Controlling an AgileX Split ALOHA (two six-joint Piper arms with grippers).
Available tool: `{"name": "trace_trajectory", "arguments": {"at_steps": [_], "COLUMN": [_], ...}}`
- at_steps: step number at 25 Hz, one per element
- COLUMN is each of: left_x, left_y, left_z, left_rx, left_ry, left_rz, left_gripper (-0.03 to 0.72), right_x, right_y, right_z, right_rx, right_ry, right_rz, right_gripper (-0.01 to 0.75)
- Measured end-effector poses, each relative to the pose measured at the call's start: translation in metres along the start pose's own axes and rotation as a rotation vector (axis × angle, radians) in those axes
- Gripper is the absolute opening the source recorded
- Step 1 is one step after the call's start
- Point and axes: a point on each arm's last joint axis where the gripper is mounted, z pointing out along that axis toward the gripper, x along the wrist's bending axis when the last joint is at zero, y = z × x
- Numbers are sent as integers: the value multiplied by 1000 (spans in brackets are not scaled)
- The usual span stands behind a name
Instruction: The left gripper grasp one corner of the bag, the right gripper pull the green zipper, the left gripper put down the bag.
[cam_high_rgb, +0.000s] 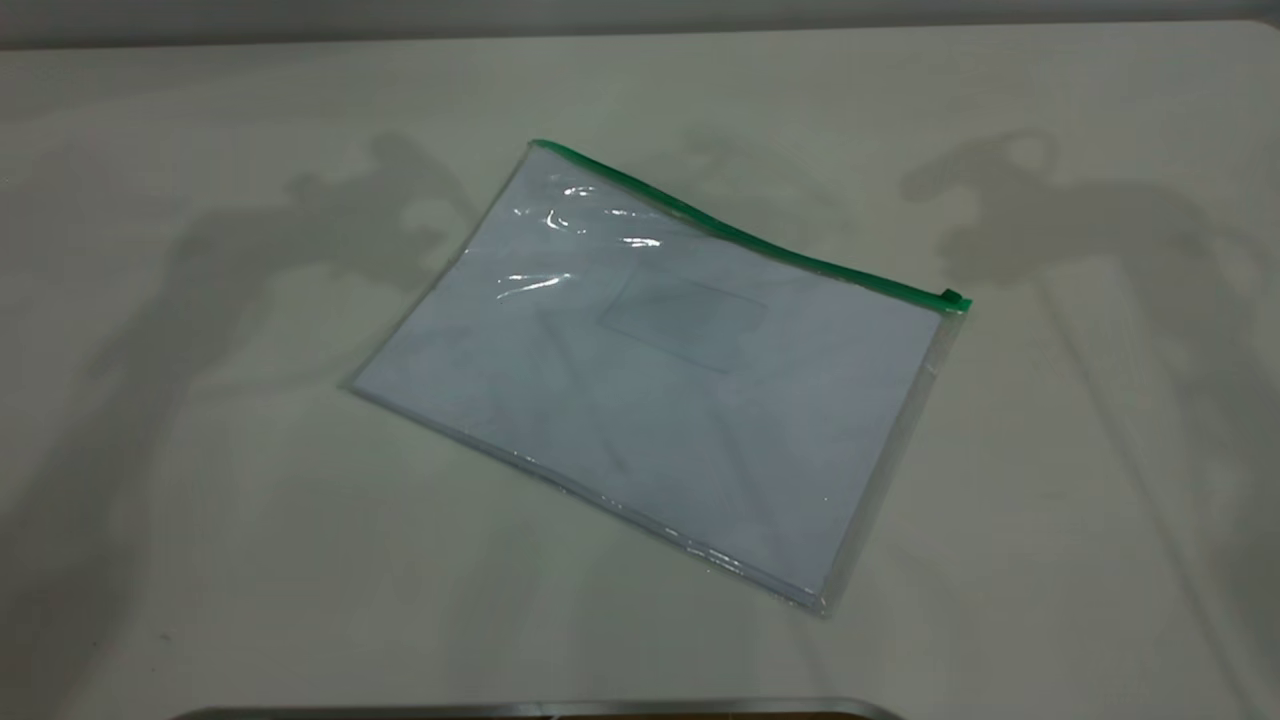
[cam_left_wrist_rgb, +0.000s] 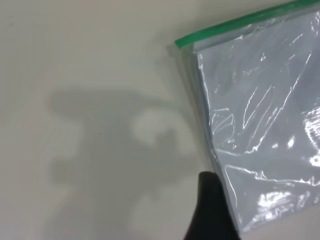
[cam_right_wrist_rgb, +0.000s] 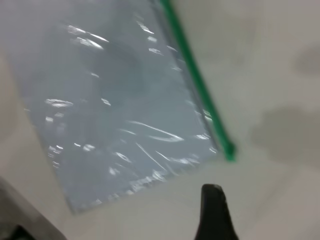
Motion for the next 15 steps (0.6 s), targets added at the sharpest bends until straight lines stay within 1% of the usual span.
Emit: {"name": "trace_trajectory", "arguments": {"at_steps": [3, 5, 9, 15], "left_x": [-7, -12, -27, -49], "left_y": [-1, -3, -10, -15], "left_z": [-30, -48, -91, -158], "left_rx": [25, 53, 88, -15], "left_ry": [37, 64, 108, 240], "left_rz": [-59, -76, -86, -195], "left_gripper": [595, 591, 590, 590], "right_x": [15, 28, 62, 121], "right_y": [3, 5, 0, -28], "right_z": [-32, -60, -127, -223], "right_rx": [-29, -78, -209, -424], "right_ry": [-62, -92, -156, -242], "right_rz": [-7, -17, -49, -60], "right_gripper": [561, 561, 561, 561]}}
